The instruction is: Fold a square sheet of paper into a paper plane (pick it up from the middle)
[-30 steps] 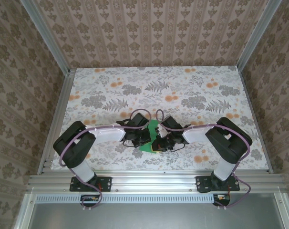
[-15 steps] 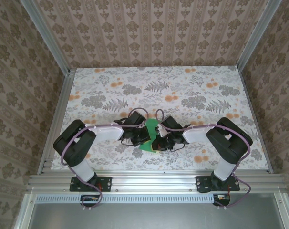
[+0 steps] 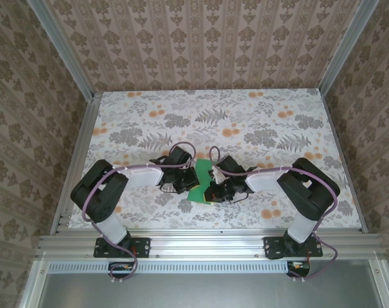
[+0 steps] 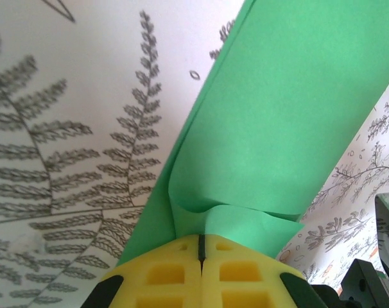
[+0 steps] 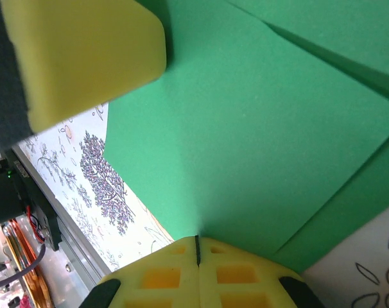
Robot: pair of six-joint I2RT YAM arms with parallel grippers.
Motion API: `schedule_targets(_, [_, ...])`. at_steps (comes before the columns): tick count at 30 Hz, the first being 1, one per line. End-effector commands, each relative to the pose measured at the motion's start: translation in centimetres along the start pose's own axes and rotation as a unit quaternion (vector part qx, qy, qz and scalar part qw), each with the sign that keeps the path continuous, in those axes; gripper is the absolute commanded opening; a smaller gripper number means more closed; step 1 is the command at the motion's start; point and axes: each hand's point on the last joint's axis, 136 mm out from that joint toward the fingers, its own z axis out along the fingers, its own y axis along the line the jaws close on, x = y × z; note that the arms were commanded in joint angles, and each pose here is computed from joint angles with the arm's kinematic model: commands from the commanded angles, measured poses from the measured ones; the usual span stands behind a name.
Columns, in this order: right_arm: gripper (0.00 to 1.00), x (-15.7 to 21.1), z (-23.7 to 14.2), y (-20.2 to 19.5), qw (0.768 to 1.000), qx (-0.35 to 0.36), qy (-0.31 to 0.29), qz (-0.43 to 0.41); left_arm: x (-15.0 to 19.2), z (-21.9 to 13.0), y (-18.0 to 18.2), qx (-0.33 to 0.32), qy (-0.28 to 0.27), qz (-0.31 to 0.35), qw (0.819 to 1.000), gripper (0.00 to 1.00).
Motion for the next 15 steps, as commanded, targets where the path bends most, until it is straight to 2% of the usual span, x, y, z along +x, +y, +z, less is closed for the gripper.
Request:
schedule_targets(1, [0.07, 3.5, 0.0, -5.1, 0.993, 0.096, 0.047, 0.05, -2.3, -0.1, 2.5, -0.045, -0.036, -0.009, 0.998, 0.05])
schedule_targets(8, [0.07, 3.5, 0.0, -4.9, 0.993, 0.093, 0.049, 0.049, -4.1, -1.0, 3.5, -0.041, -0.049, -0.025, 0.998, 0.06])
schedule_targets(15, [0.07, 3.1, 0.1, -4.6, 0.994, 0.088, 0.046, 0.05, -5.7, -2.5, 2.3, -0.025, -0.061, -0.021, 0.998, 0.07])
